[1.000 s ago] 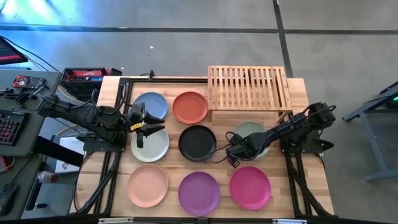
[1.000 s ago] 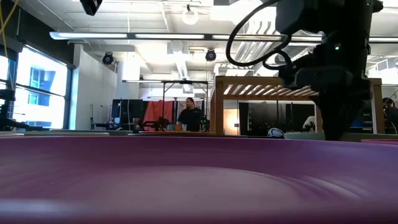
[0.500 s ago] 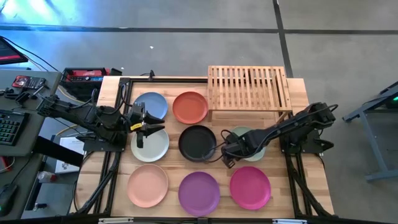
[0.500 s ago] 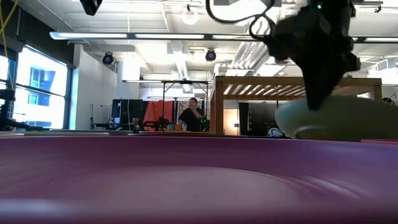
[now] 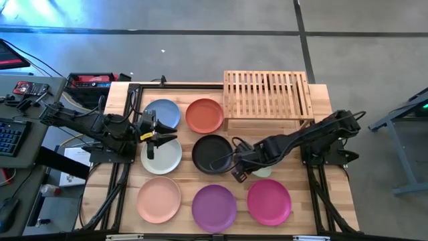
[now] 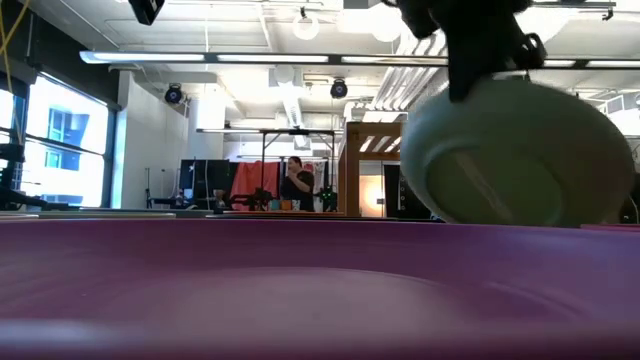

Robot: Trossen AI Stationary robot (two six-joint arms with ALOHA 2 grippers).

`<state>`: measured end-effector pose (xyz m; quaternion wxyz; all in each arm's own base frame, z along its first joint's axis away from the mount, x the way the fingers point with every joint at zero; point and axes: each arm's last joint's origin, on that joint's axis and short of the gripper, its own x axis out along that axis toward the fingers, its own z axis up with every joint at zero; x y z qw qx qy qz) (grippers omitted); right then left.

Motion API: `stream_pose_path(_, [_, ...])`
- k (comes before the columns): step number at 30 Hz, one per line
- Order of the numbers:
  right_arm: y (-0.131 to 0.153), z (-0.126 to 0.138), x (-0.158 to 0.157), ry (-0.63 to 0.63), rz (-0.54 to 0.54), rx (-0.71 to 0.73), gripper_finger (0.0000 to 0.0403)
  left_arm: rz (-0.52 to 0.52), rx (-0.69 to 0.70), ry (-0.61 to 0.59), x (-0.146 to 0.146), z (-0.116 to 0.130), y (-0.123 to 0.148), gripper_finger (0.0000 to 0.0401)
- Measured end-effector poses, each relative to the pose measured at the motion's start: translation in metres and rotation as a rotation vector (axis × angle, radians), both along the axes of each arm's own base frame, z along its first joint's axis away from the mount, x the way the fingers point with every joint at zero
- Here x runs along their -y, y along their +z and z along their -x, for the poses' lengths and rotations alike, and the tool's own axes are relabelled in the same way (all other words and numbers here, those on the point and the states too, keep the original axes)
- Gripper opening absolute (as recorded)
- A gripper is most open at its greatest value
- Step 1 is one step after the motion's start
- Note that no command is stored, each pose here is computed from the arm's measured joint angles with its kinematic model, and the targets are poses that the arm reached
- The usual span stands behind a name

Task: Place and stack plates onto a shelf
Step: Put the green plate on the shelf

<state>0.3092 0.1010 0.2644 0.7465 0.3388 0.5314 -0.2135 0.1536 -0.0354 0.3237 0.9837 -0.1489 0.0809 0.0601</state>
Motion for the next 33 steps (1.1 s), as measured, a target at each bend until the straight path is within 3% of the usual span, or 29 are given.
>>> stream_pose_path(11, [0.065,-0.015,-0.003,0.069,0.047,0.227,0.0000,-0.001,0.000,0.000,0.000,0.000,0.000,0.0108])
stream_pose_path(20, [0.107,-0.013,0.000,0.126,0.103,0.327,0.0000,-0.001,0.000,0.000,0.000,0.000,0.000,0.0108])
stream_pose_path(29, [0.154,0.001,0.013,0.147,0.278,0.376,0.0000,-0.002,0.000,0.005,0.000,0.000,0.000,0.0108])
stream_pose_path(33, [0.171,0.012,0.030,0.123,0.392,0.335,0.0000,-0.007,0.001,0.024,-0.001,0.000,0.000,0.0108])
